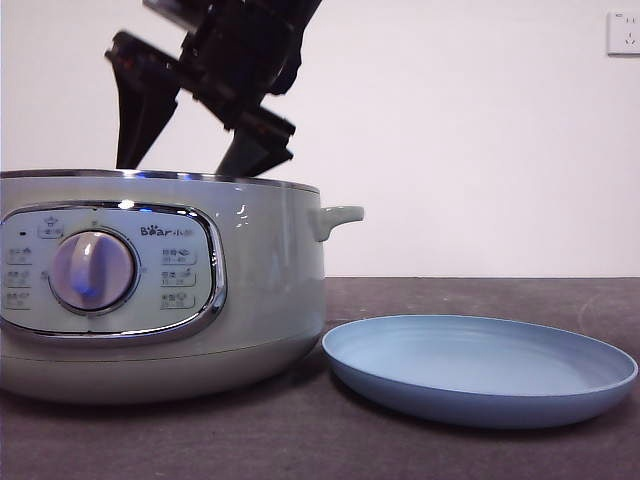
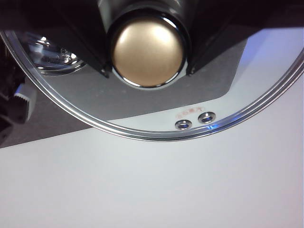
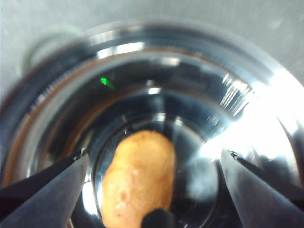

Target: Take the potato out from the steamer,put the potato on the plate,close the lid

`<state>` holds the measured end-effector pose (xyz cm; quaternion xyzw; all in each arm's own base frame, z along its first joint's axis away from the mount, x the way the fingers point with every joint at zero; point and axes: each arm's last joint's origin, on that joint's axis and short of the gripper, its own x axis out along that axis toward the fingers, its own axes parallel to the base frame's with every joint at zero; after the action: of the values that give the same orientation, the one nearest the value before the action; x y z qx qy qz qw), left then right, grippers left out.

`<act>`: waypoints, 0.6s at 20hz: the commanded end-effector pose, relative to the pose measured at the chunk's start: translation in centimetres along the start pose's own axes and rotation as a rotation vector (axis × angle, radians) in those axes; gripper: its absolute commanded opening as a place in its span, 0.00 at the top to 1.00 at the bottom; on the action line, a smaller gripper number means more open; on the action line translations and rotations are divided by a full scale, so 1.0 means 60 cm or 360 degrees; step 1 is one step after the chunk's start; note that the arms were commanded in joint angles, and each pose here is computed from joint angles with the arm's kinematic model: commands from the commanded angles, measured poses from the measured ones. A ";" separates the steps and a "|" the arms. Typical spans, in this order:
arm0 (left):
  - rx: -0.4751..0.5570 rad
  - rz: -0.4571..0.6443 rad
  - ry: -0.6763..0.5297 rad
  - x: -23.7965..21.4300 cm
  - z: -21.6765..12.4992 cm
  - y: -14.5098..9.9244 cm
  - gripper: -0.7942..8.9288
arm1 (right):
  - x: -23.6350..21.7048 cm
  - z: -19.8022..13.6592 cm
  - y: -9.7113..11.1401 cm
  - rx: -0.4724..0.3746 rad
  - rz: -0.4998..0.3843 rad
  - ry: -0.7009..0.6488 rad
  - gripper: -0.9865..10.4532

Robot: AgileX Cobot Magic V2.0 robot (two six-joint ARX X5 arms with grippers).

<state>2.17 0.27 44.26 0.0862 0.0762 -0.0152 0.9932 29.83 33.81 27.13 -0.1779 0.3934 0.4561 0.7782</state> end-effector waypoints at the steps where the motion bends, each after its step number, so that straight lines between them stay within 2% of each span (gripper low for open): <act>1: -0.0057 0.0023 -0.0103 -0.010 0.010 0.006 0.93 | 0.025 -0.010 0.001 0.0017 0.0004 0.0077 0.51; 5: -0.0058 0.0022 -0.0098 -0.010 0.010 0.006 0.93 | 0.034 -0.015 0.011 0.0006 0.0020 0.0119 0.54; 12: -0.0077 0.0018 -0.0081 -0.010 0.008 0.006 0.93 | 0.073 -0.034 0.031 -0.0037 0.0027 0.0268 0.53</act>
<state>2.15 0.28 44.13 0.0798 0.0831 -0.0149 0.9932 28.39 35.71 23.80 -0.2142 0.4427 0.4538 0.7431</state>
